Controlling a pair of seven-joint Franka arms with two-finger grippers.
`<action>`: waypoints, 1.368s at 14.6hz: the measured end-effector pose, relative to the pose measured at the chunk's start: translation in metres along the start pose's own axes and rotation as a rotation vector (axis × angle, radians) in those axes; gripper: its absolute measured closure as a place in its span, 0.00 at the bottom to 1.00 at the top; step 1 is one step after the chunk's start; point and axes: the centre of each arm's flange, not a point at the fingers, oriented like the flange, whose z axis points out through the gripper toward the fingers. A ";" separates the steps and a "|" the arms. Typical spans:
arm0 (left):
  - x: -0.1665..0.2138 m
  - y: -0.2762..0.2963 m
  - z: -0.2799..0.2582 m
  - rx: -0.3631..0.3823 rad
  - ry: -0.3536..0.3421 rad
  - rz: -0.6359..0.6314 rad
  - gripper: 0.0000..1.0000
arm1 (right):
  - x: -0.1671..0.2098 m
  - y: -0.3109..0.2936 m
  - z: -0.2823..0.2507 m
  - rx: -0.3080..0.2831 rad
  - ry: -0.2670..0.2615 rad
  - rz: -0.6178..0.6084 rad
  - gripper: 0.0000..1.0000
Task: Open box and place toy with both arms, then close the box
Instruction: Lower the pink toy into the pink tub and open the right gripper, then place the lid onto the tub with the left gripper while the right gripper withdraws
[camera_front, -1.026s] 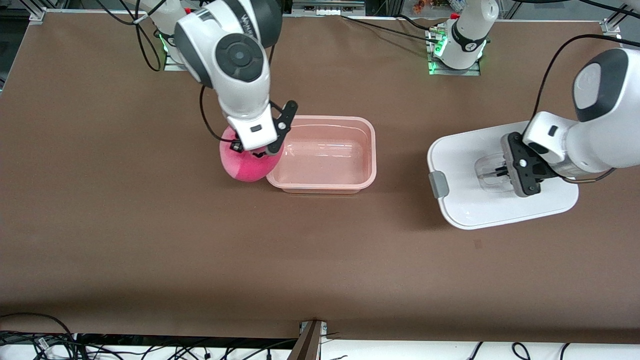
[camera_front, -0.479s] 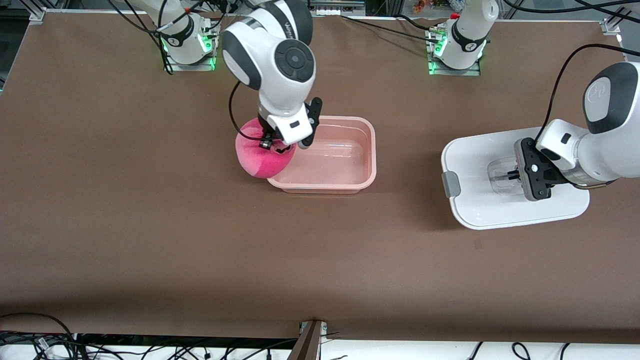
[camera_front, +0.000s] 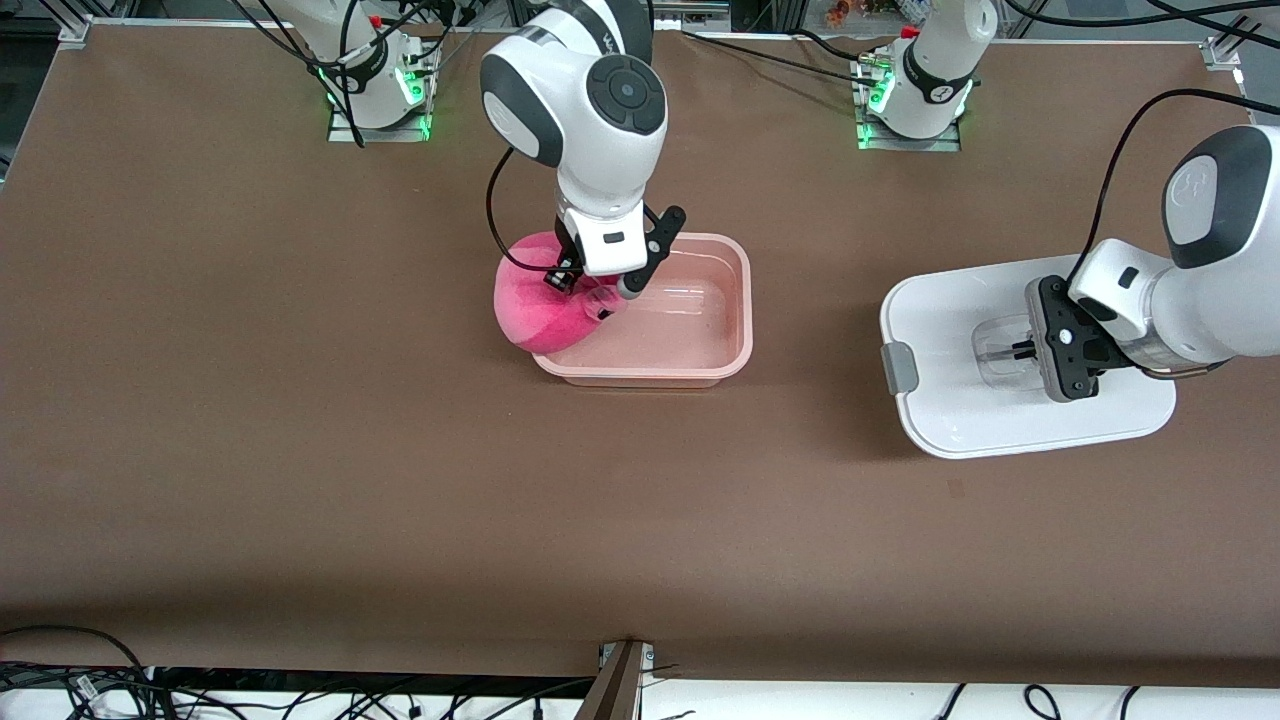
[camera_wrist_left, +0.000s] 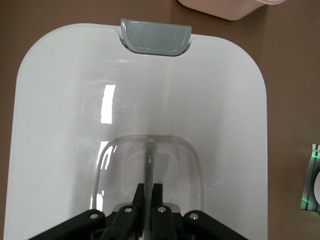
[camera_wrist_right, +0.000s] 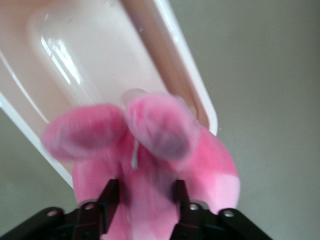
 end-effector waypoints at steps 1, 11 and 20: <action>0.000 0.000 0.000 0.000 0.000 0.000 0.93 | -0.003 0.011 -0.014 -0.001 0.019 0.048 0.29; 0.120 0.049 -0.008 -0.020 0.026 0.170 0.93 | -0.156 0.244 -0.039 0.094 -0.036 0.506 0.00; 0.354 0.176 0.061 -0.009 0.053 0.168 0.93 | -0.302 0.373 -0.016 0.218 -0.025 0.815 0.00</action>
